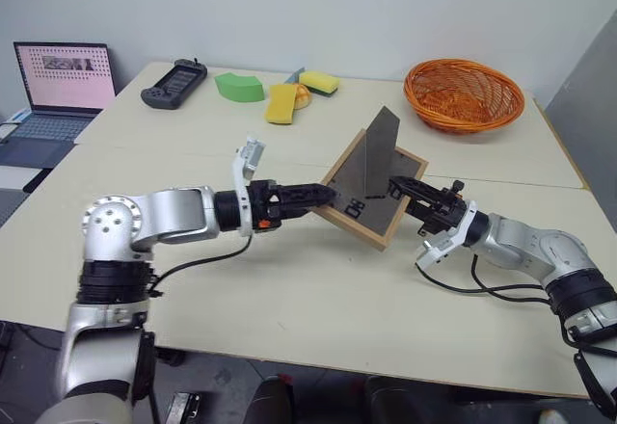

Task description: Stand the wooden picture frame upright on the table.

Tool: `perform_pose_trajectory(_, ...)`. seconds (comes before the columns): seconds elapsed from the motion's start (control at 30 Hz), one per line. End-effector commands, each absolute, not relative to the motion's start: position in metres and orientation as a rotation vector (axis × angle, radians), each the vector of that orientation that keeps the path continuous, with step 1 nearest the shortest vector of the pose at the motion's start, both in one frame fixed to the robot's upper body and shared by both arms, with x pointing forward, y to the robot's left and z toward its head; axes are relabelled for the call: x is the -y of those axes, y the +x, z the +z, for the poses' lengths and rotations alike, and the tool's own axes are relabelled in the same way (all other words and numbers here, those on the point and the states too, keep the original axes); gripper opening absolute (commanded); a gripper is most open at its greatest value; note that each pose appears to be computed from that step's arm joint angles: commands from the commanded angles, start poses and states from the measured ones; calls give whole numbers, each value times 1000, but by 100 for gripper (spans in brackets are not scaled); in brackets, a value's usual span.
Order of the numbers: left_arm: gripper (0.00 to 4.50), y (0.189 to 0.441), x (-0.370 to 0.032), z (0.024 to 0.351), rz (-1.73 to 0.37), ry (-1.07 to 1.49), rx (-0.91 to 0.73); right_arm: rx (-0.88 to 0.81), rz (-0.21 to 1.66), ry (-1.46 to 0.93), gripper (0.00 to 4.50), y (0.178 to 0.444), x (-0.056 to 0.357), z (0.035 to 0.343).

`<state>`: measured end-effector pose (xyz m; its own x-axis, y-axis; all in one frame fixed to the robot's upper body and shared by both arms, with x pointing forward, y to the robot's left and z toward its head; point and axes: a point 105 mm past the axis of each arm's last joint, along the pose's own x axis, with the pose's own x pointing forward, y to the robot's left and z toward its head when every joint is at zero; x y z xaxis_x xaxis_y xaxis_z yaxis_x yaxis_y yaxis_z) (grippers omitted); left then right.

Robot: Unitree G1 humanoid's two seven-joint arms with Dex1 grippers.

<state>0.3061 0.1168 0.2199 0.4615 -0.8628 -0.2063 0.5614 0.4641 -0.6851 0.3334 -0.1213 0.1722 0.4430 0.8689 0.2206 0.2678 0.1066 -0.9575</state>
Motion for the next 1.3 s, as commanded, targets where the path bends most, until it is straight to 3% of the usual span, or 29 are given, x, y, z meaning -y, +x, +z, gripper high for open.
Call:
perform_pose_trajectory(0.03, 389, 308, -150, 271, -892, -398, -224, 1105, 581, -1324, 145, 334, 118, 195)
perform_pose_trajectory(0.13, 389, 292, -156, 276, -912, -199, -96, 1065, 615, -1231, 145, 337, 115, 197)
perform_pose_trajectory(0.3, 389, 267, -145, 254, -932, 45, -38, 909, 737, -970, 145, 343, 96, 196)
perform_pose_trajectory(0.4, 389, 259, -145, 249, -917, 31, -15, 725, 858, -667, 145, 348, 72, 194)
perform_pose_trajectory(0.57, 389, 253, -149, 249, -889, 4, -2, 550, 1024, -404, 145, 350, 48, 190)
perform_pose_trajectory(0.87, 389, 237, -153, 242, -897, 54, -44, 312, 1207, -96, 145, 342, 28, 162)
perform_pose_trajectory(1.07, 389, 236, -156, 243, -875, 66, -54, 142, 1227, 66, 145, 339, 28, 132)
perform_pose_trajectory(1.3, 389, 230, -165, 242, -857, 125, -100, 63, 1297, 140, 145, 317, 26, 112)
